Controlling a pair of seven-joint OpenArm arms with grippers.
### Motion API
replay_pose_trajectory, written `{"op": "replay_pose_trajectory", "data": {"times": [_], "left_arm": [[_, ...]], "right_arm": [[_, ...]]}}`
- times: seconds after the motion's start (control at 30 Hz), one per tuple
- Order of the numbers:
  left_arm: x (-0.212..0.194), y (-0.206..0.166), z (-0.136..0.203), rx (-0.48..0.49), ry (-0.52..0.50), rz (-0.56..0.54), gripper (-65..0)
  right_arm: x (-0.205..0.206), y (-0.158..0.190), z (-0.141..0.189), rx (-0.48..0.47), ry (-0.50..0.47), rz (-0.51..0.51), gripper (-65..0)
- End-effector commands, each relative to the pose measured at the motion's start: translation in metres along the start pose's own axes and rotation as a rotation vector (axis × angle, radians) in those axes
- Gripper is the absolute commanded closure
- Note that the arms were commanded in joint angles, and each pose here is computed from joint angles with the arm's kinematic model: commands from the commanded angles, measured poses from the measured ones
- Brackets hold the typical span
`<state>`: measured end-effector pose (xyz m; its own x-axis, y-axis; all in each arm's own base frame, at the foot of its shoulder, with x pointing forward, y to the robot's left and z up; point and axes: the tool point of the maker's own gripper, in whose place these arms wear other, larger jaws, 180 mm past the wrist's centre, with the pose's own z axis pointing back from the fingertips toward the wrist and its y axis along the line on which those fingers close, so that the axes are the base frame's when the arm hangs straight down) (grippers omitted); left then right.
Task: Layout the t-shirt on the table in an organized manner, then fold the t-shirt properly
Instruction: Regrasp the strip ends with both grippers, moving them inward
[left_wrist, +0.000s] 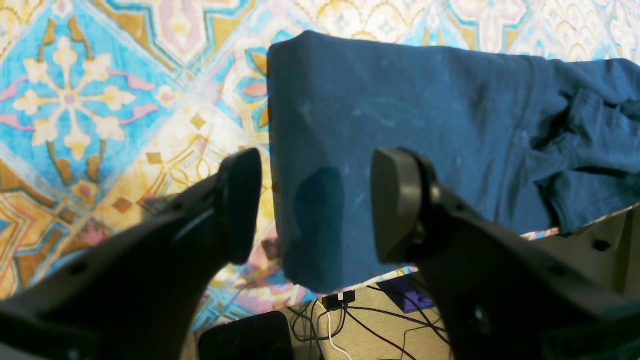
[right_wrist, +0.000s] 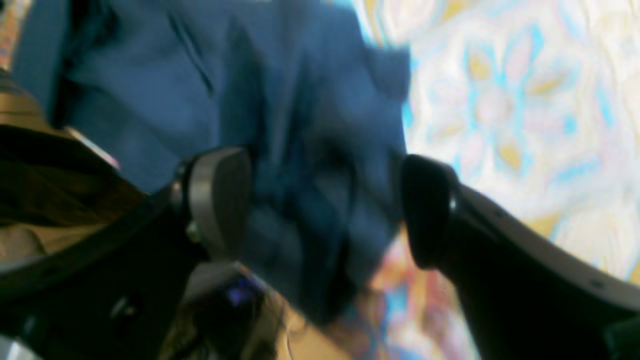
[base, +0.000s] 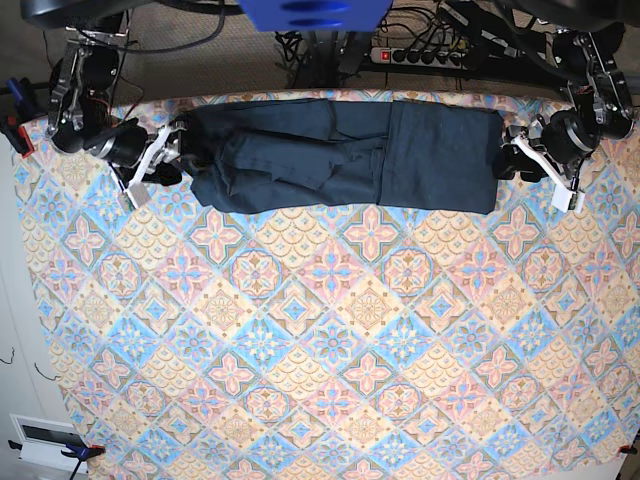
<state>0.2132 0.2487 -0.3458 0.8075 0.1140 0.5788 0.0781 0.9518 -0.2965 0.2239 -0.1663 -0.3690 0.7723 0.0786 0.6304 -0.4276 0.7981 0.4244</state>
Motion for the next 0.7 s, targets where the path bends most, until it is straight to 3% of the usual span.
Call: {"op": "replay_pose_trajectory", "data": {"times": [0.0,0.2,0.4,0.67], "left_arm": [[0.011,0.000,0.005,-0.001,-0.032,-0.020,-34.4],[0.011,0.000,0.005,-0.001,-0.032,-0.020,-34.4],[0.011,0.000,0.005,-0.005,-0.034,-0.019,-34.4],[0.011,0.000,0.005,-0.005,-0.034,-0.019,-34.4]], "right_arm": [[0.026,0.003,0.007,0.020,-0.084,0.027,-45.3],[0.038,0.009,0.011,0.059,-0.138,0.015,-45.3],[0.034,0.006,0.010,0.054,-0.134,0.000,-45.3],[-0.003,-0.021,0.000,-0.039,-0.006,-0.045,-45.3]]}}
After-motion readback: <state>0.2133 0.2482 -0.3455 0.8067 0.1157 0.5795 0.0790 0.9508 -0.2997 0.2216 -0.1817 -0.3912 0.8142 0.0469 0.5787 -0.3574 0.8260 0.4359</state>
